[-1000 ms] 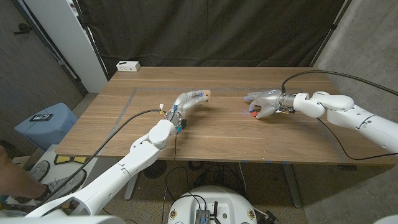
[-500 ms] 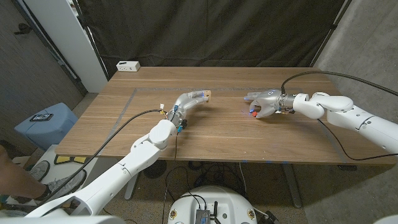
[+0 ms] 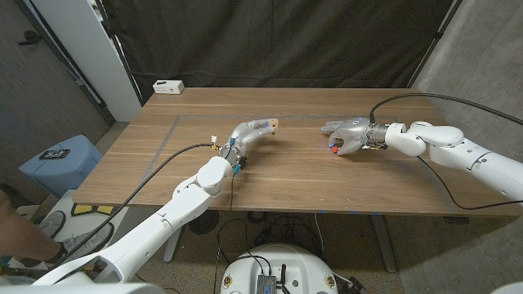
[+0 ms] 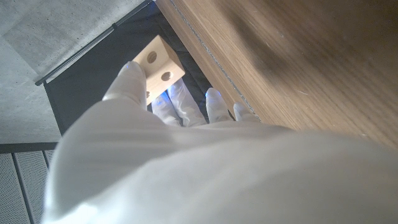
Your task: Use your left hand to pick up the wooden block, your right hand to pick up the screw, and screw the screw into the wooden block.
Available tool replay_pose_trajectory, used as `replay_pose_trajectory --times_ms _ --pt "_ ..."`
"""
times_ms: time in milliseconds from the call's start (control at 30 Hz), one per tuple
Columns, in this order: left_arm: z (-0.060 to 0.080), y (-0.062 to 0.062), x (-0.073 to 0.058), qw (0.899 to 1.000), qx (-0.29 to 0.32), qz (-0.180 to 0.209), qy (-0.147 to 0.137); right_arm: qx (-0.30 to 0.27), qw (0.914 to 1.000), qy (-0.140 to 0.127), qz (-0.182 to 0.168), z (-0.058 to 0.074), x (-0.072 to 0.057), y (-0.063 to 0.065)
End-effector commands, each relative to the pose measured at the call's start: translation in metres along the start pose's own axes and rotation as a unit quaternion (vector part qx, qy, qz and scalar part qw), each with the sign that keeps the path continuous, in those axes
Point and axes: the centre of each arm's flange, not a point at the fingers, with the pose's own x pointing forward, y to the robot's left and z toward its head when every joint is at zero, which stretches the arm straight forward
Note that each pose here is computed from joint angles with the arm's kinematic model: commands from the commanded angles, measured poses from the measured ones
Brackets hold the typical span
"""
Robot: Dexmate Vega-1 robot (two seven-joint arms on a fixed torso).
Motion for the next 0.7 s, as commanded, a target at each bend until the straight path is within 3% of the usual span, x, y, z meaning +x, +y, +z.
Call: replay_pose_trajectory --times_ms 33,700 --pt "-0.0005 -0.0017 0.0047 1.0 -0.001 -0.003 0.001 -0.003 1.0 -0.001 -0.002 -0.0026 0.0005 -0.0003" --pt "-0.0019 -0.0036 0.0069 1.0 -0.002 -0.004 0.004 -0.002 1.0 -0.003 0.006 -0.0016 -0.0022 -0.0008"
